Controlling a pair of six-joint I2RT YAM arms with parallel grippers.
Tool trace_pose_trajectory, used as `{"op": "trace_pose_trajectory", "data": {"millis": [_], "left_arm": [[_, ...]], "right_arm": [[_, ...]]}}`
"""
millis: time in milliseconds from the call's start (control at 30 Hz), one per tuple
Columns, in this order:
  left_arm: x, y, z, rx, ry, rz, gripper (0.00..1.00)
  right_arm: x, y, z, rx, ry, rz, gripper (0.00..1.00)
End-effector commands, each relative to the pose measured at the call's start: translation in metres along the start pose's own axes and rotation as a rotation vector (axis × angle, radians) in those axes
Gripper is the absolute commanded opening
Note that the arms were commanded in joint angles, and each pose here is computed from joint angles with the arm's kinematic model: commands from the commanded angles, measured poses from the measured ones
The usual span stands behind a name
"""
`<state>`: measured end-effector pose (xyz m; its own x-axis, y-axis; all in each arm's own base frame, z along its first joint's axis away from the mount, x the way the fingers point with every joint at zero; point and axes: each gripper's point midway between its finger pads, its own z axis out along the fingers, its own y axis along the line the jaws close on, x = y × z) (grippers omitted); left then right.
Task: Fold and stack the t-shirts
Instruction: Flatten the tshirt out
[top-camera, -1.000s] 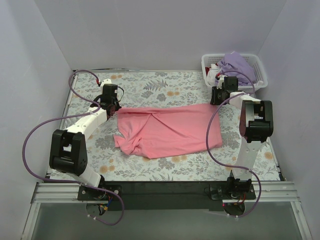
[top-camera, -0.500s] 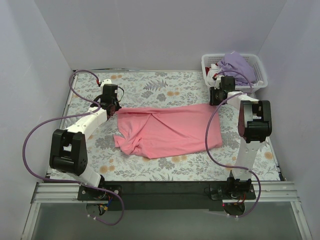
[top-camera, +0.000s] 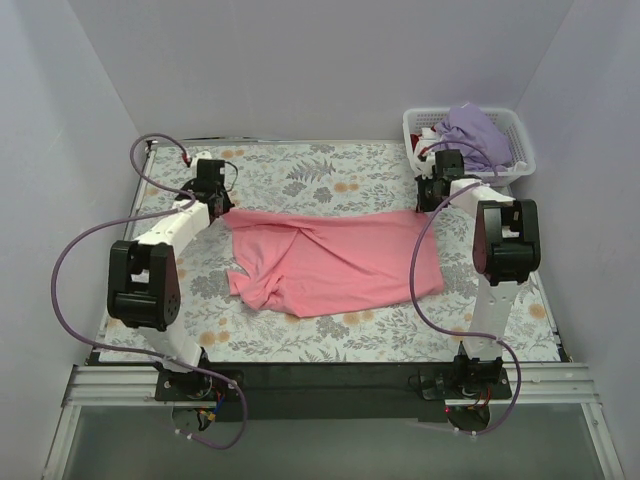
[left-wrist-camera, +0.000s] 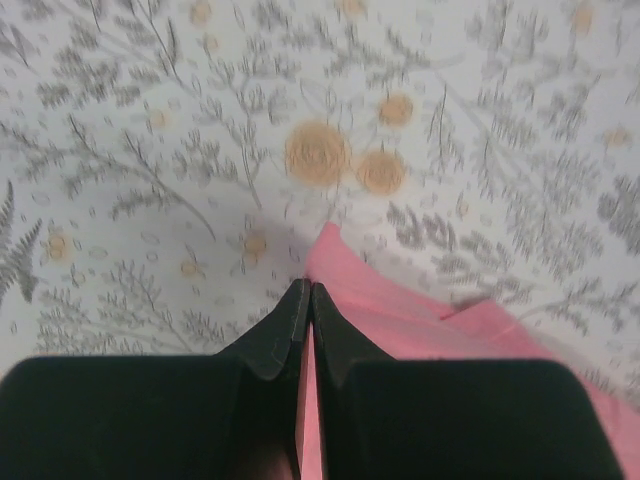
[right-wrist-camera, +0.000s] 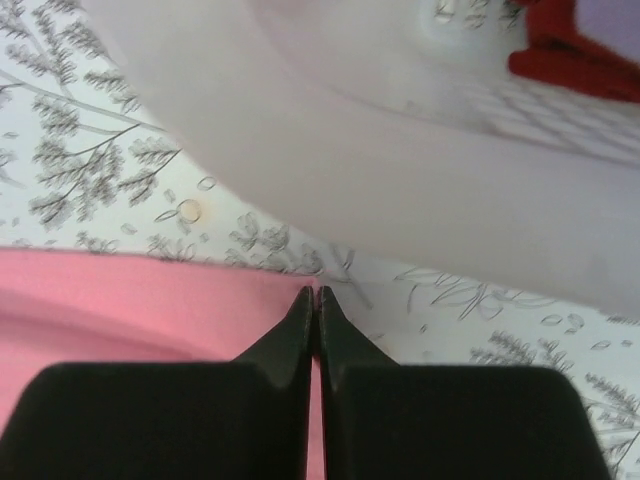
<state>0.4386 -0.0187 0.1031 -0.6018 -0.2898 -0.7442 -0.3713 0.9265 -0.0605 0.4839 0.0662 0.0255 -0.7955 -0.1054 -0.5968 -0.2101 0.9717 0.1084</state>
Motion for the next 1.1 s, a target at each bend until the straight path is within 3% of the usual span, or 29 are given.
{"op": "trace_pose_trajectory", "data": {"millis": [0, 100, 133, 167, 233, 267, 400, 433, 467, 533, 567, 600, 733, 967, 1067], "left_arm": [[-0.077, 0.0, -0.006, 0.011, -0.131, -0.101, 0.0], [-0.152, -0.011, -0.028, 0.036, -0.244, -0.128, 0.0], [-0.174, -0.012, -0.037, 0.043, -0.28, -0.125, 0.0], [-0.214, -0.015, -0.057, 0.061, -0.357, -0.152, 0.0], [-0.245, -0.01, -0.081, 0.059, -0.405, -0.16, 0.0], [-0.277, -0.008, -0.111, 0.076, -0.483, -0.183, 0.0], [-0.316, 0.016, -0.191, 0.06, -0.653, -0.208, 0.0], [-0.318, 0.021, -0.206, 0.057, -0.685, -0.213, 0.0], [-0.325, 0.036, -0.248, 0.056, -0.76, -0.231, 0.0], [-0.32, 0.048, -0.274, 0.055, -0.822, -0.236, 0.0], [-0.32, 0.062, -0.316, 0.067, -0.896, -0.248, 0.0], [-0.318, 0.07, -0.331, 0.061, -0.928, -0.255, 0.0], [-0.3, 0.106, -0.41, 0.049, -1.056, -0.282, 0.0], [-0.308, 0.133, -0.511, 0.075, -1.24, -0.297, 0.0], [-0.316, 0.13, -0.519, 0.081, -1.26, -0.256, 0.0]], "right_arm": [[-0.054, 0.031, -0.04, -0.087, -0.077, 0.025, 0.01], [-0.115, 0.041, -0.084, -0.101, -0.23, 0.031, 0.01], [-0.15, 0.045, -0.118, -0.101, -0.326, 0.018, 0.01], [-0.17, 0.047, -0.139, -0.103, -0.382, 0.015, 0.01], [-0.213, 0.055, -0.197, -0.107, -0.519, -0.011, 0.01], [-0.223, 0.058, -0.217, -0.11, -0.563, -0.015, 0.01], [-0.25, 0.077, -0.326, -0.13, -0.774, -0.074, 0.01], [-0.249, 0.078, -0.342, -0.129, -0.8, -0.089, 0.01], [-0.244, 0.083, -0.352, -0.141, -0.81, -0.108, 0.01], [-0.231, 0.091, -0.4, -0.136, -0.884, -0.153, 0.01], [-0.218, 0.091, -0.398, -0.136, -0.867, -0.159, 0.01], [-0.207, 0.096, -0.431, -0.128, -0.923, -0.18, 0.01], [-0.163, 0.101, -0.474, -0.089, -0.988, -0.25, 0.01], [-0.115, 0.109, -0.556, -0.025, -1.13, -0.341, 0.01], [-0.106, 0.112, -0.568, -0.02, -1.155, -0.356, 0.01]]}}
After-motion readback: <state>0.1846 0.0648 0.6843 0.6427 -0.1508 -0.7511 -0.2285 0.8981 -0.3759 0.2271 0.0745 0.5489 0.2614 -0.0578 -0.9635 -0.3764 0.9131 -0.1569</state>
